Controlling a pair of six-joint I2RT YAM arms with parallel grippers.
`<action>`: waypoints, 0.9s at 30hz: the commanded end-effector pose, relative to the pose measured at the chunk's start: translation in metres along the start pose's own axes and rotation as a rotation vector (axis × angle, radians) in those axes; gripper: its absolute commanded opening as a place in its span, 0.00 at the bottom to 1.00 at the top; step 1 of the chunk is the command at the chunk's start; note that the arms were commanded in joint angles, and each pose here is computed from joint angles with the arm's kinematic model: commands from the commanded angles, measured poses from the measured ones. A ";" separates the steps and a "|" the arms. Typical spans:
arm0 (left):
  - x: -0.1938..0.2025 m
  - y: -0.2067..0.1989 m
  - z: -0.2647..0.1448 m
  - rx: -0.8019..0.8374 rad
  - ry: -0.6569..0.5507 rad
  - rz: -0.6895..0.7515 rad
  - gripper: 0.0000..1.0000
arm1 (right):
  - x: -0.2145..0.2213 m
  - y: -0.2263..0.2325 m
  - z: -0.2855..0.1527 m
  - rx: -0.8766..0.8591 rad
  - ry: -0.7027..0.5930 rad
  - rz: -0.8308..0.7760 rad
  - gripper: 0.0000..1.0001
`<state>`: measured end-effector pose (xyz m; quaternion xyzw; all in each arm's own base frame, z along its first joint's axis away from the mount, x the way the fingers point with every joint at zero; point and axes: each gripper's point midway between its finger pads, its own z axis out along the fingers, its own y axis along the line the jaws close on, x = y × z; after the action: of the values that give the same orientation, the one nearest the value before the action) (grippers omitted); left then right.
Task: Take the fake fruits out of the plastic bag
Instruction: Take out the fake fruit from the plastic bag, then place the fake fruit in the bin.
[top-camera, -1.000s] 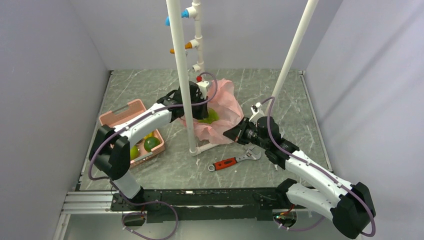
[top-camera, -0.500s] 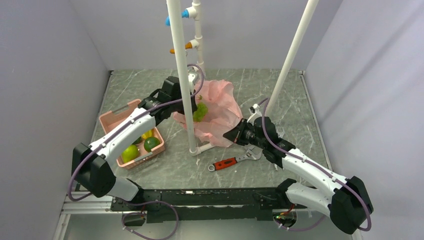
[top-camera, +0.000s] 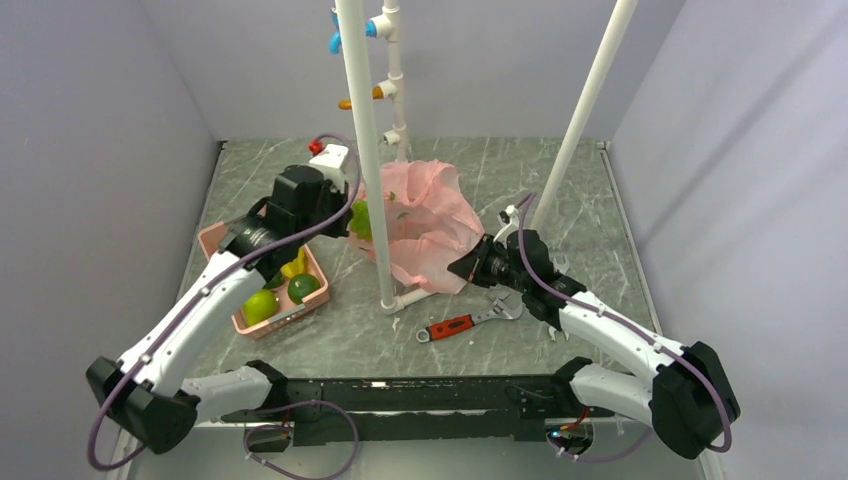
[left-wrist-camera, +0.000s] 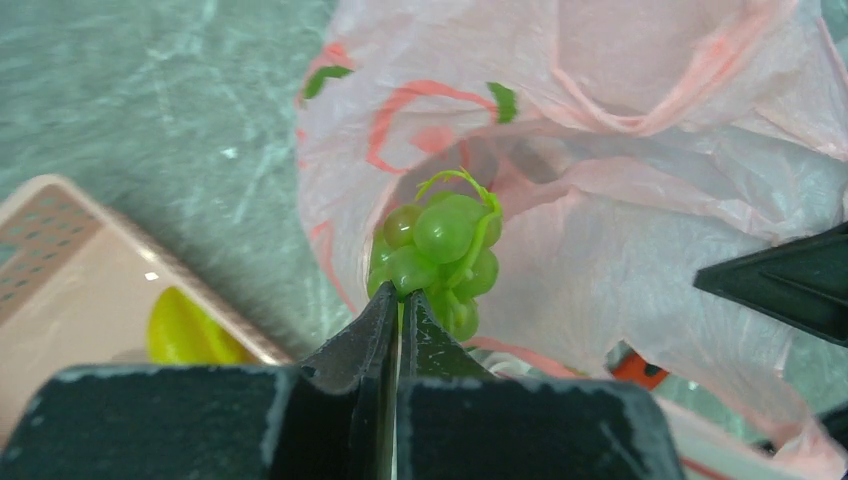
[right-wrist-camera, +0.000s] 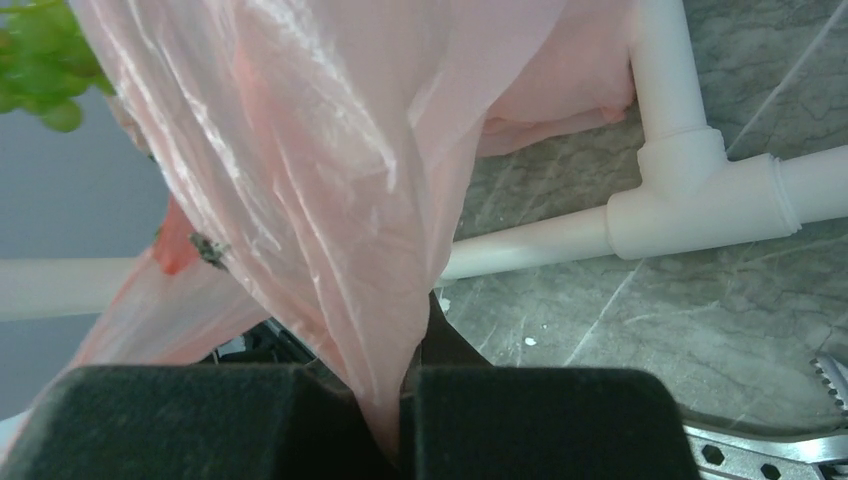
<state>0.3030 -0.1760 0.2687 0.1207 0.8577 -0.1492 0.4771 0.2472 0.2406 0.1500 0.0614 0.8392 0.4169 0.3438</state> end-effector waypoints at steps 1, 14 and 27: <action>-0.020 0.039 -0.037 -0.170 -0.096 0.011 0.00 | -0.019 0.017 0.003 -0.063 -0.050 -0.033 0.00; -0.031 0.106 -0.123 -0.452 -0.313 -0.096 0.00 | -0.024 0.010 0.001 -0.054 -0.055 -0.037 0.00; 0.025 0.157 -0.108 -0.720 -0.232 -0.224 0.01 | -0.018 0.012 0.003 -0.101 -0.040 -0.086 0.00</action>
<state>0.2557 -0.0023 0.3106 -0.1182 0.7989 0.0750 0.5849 0.2562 0.2355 0.1496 0.0563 0.8362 0.4180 0.3506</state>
